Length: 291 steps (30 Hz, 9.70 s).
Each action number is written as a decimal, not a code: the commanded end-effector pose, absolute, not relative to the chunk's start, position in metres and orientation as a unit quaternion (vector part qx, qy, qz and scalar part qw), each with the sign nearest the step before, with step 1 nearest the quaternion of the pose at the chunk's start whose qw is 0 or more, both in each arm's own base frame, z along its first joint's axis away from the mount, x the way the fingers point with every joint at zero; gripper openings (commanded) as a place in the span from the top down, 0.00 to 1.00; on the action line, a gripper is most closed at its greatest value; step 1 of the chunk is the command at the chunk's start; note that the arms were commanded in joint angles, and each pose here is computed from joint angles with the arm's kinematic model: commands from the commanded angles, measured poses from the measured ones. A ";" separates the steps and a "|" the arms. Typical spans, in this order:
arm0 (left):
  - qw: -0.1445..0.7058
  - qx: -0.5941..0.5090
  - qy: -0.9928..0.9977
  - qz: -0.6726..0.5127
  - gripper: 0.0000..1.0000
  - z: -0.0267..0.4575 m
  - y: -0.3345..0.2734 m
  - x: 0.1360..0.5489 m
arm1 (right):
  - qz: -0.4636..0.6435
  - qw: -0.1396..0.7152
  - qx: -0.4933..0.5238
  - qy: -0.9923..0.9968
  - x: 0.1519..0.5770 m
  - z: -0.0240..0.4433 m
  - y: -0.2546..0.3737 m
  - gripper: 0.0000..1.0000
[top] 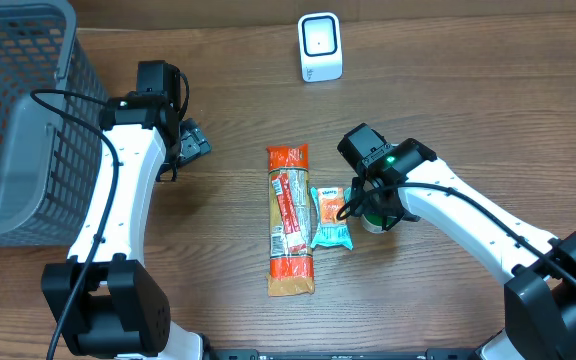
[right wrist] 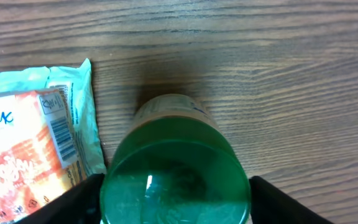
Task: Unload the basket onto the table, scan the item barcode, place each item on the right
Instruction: 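Lower the right gripper and grasp the green-lidded jar, then lift the jar and carry it toward the white barcode scanner, then hold the jar label in front of the scanner, then carry the jar to the right side and set it down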
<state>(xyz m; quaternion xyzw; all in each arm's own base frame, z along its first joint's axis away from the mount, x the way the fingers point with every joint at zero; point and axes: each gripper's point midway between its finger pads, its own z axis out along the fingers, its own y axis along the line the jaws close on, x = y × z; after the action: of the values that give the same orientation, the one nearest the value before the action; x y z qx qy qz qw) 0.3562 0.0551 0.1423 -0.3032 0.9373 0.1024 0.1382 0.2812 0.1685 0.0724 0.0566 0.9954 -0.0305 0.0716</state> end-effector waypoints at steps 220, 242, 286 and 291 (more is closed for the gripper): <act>0.156 -0.298 0.936 0.104 0.00 0.154 0.056 0.359 | 0.255 0.577 0.047 0.774 0.674 0.212 0.286 0.85; 0.156 -0.298 0.936 0.104 0.00 0.154 0.056 0.359 | 0.223 0.554 0.063 0.799 0.691 0.131 0.269 0.85; 0.156 -0.298 0.936 0.104 0.00 0.154 0.056 0.359 | 0.187 0.320 0.097 0.923 0.522 0.287 0.058 0.85; 0.156 -0.298 0.936 0.104 0.00 0.154 0.056 0.359 | 0.071 0.183 0.161 0.967 0.467 0.229 -0.004 0.85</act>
<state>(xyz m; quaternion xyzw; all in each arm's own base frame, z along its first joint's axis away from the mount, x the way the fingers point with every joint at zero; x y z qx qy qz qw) 0.3562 0.0550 0.1423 -0.3032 0.9373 0.1022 0.1383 0.4769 0.0260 0.2517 0.1516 0.9549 0.1384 0.2147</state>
